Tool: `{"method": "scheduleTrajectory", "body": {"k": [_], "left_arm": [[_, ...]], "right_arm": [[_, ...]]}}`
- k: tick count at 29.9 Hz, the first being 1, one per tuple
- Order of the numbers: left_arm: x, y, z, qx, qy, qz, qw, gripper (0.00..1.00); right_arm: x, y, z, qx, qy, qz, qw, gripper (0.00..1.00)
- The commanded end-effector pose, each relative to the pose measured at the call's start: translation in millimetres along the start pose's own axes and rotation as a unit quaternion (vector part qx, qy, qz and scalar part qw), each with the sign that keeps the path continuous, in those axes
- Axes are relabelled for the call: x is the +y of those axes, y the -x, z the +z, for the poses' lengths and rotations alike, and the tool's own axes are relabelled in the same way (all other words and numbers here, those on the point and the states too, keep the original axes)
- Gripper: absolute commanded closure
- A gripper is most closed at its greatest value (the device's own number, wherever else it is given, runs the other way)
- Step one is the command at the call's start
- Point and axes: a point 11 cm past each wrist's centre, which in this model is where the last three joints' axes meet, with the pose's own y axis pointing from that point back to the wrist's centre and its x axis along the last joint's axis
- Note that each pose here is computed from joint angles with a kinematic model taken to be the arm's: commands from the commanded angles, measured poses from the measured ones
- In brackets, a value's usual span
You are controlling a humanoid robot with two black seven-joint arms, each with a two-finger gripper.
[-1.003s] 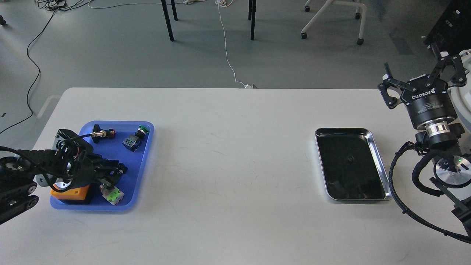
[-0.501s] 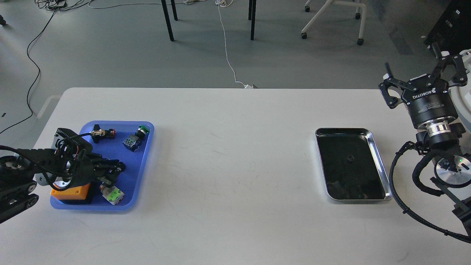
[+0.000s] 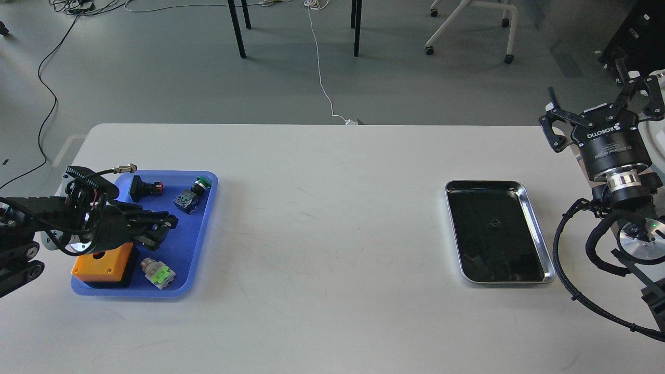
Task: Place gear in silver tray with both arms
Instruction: 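Lift the second gear and swing the left arm toward the table center, then lower the gear and release it on the table between the trays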
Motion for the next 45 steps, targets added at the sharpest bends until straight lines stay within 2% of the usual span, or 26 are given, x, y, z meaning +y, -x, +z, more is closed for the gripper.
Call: {"method": "scheduleTrajectory", "body": {"k": [1, 9, 14, 22, 27, 32, 36, 45], "left_arm": [[16.2, -38.7, 5.7, 0.006, 0.012, 0.027, 1.0, 0.84], [21.9, -123.3, 37.4, -0.048, 0.042, 0.081, 0.995, 0.84], [-18.5, -151.2, 102.9, -0.081, 0.113, 0.085, 0.987, 0.84], [-64.5, -190.5, 188.5, -0.122, 0.176, 0.099, 0.972, 0.84], [-98.4, -184.2, 245.5, -0.123, 0.222, 0.084, 0.964, 0.84], [-142.6, -161.1, 277.4, -0.156, 0.218, 0.056, 0.962, 0.84], [-159.4, -149.6, 312.9, -0.168, 0.238, 0.054, 0.955, 0.84], [-184.1, -120.3, 266.9, -0.157, 0.175, 0.03, 0.972, 0.84]], "right_arm": [[-0.1, 0.4, 0.1, 0.0, 0.0, -0.001, 1.0, 0.01], [-0.2, 1.1, -0.8, 0.0, 0.0, -0.002, 1.0, 0.01], [1.7, -0.7, -9.1, 0.008, -0.003, -0.001, 1.0, 0.01], [27.2, -23.5, -24.4, 0.033, 0.008, 0.022, 0.999, 0.01], [48.3, -41.9, -41.5, 0.079, 0.029, 0.047, 0.995, 0.01], [71.2, -57.3, -52.6, 0.124, 0.057, 0.066, 0.989, 0.01], [74.7, -59.1, -68.1, 0.144, 0.058, 0.07, 0.985, 0.01], [74.5, -57.9, -75.7, 0.152, 0.058, 0.07, 0.984, 0.01]]}}
